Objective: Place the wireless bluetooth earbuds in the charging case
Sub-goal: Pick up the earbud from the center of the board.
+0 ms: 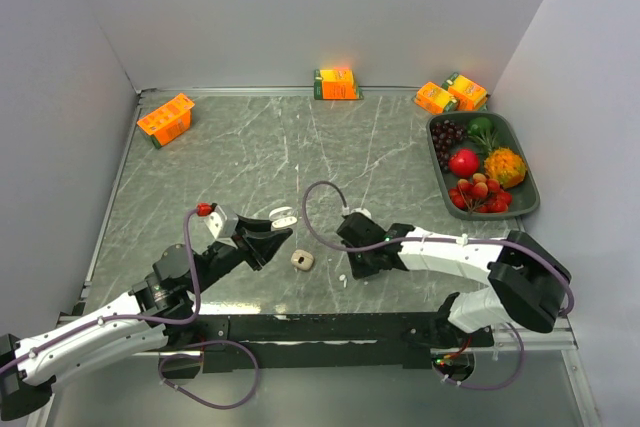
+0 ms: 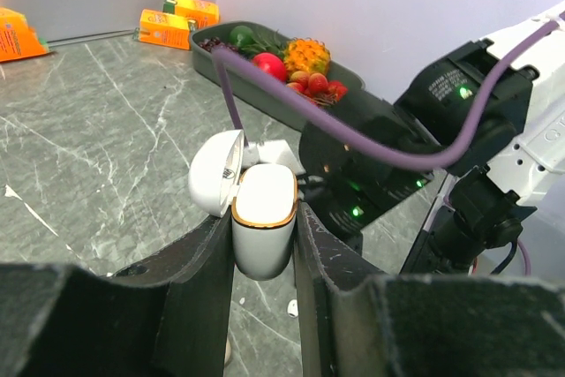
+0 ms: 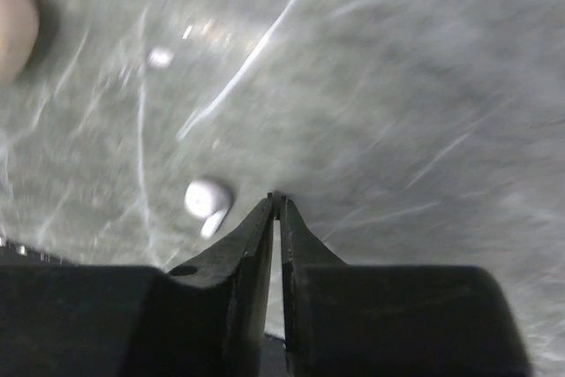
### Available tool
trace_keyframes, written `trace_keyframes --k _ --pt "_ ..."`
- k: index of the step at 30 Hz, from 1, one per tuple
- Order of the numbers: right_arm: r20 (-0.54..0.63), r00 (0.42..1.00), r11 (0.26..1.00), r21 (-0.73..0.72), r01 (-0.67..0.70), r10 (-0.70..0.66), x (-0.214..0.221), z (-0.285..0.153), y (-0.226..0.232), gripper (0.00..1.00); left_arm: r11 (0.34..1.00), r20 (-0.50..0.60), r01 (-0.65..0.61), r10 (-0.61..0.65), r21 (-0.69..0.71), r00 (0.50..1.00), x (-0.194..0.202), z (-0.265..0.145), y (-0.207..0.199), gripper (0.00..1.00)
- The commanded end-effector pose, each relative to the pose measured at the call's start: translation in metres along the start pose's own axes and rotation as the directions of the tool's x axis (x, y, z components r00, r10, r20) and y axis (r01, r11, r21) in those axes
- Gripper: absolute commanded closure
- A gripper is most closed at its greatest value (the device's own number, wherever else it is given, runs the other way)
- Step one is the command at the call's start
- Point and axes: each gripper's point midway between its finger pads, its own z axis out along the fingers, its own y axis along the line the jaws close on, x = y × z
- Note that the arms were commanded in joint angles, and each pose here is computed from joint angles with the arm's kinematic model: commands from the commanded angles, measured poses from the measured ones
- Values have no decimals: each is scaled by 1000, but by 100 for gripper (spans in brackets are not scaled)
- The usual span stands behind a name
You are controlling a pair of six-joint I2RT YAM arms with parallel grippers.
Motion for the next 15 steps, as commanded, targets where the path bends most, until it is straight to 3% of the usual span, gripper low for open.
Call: trace_keyframes --k 1,3,6,15 --pt "101 995 1000 8 5 -5 -35 -9 2 69 1000 40 2 -2 9 999 -16 2 -5 99" --pt "112 994 1000 -6 16 -15 -38 -18 4 54 1000 47 1 -2 6 999 -17 1 -4 99" --pt "96 995 999 -45 12 -7 -33 -23 12 48 1000 59 9 -9 4 998 -18 0 -3 99" --pt "44 997 994 -93 -61 66 -21 -21 41 48 1000 58 17 -17 -1 998 -18 0 -3 99"
